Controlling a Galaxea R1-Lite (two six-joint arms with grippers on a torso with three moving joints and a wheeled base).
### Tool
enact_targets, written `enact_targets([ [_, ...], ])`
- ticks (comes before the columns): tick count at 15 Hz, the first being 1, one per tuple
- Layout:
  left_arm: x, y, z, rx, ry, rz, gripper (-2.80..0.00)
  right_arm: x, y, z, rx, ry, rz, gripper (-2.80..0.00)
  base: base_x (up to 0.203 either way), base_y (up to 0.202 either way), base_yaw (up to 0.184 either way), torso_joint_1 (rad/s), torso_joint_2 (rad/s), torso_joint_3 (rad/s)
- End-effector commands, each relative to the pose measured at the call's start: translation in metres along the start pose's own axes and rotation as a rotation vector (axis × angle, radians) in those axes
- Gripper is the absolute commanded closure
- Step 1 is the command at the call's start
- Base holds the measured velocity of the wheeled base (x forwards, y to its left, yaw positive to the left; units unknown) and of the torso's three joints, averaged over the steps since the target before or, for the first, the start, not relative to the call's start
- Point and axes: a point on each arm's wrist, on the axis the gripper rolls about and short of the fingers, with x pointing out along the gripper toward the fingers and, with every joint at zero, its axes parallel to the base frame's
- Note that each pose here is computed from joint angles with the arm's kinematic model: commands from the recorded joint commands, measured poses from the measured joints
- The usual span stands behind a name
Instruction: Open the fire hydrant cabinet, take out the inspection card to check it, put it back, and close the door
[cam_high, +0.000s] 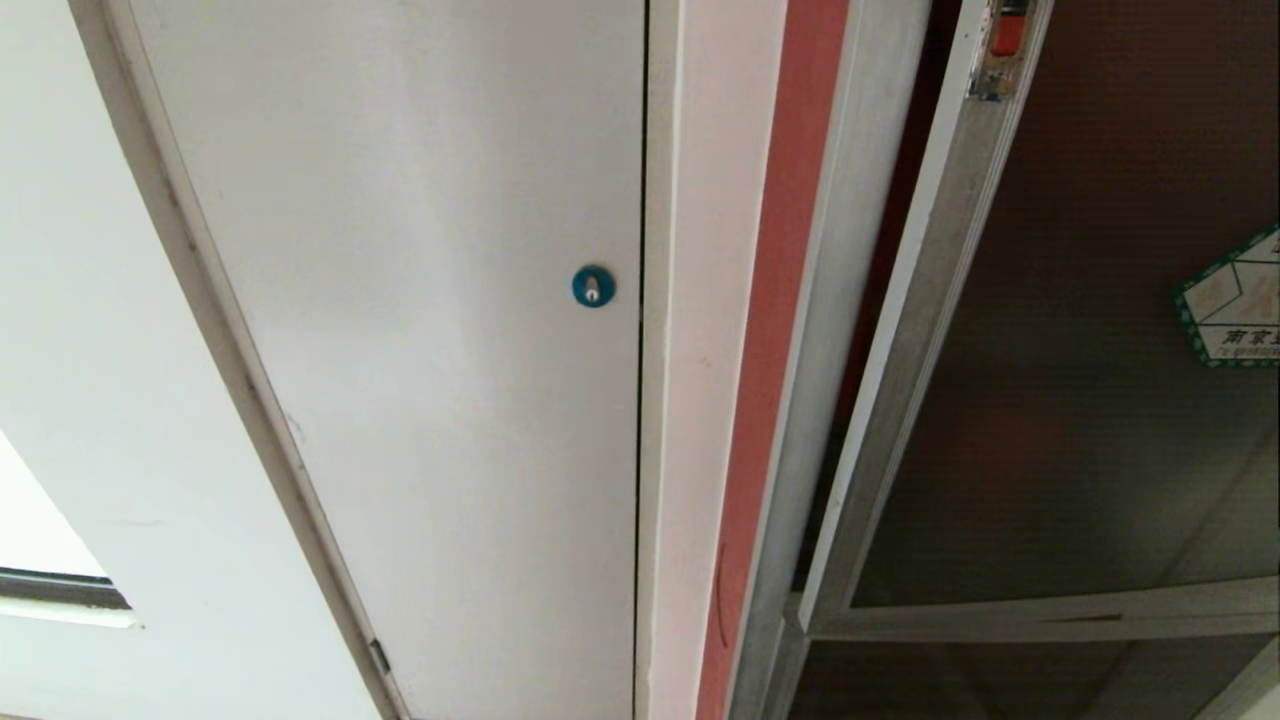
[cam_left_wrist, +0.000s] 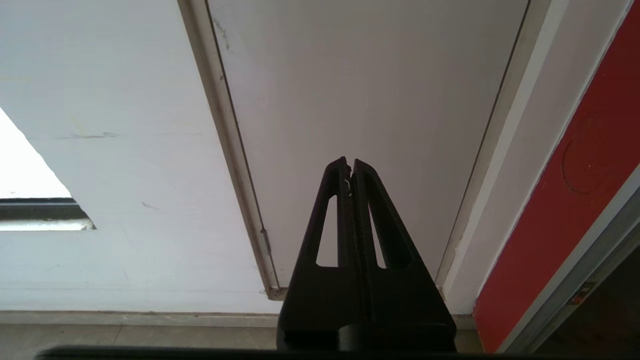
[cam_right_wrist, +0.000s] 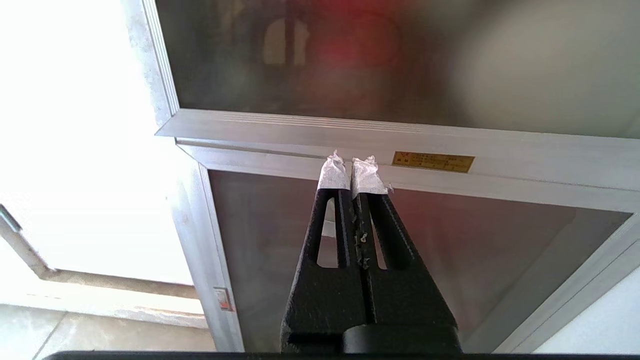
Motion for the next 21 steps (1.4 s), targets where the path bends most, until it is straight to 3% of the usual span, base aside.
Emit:
enact_targets([
  [1, 0.0, 0.0, -0.0001, 0.0, 0.0, 0.0, 0.0, 0.0, 0.0, 0.0002, 0.001, 0.002, 0.0, 0.0, 0.0, 0.0, 0.0, 0.0, 0.0, 0.0],
  [21, 0.0, 0.0, -0.0001, 0.0, 0.0, -0.001, 0.0, 0.0001, 0.0, -0.0001, 0.013, 0.002, -0.001, 0.0, 0.0, 0.0, 0.0, 0.0, 0.0, 0.0],
])
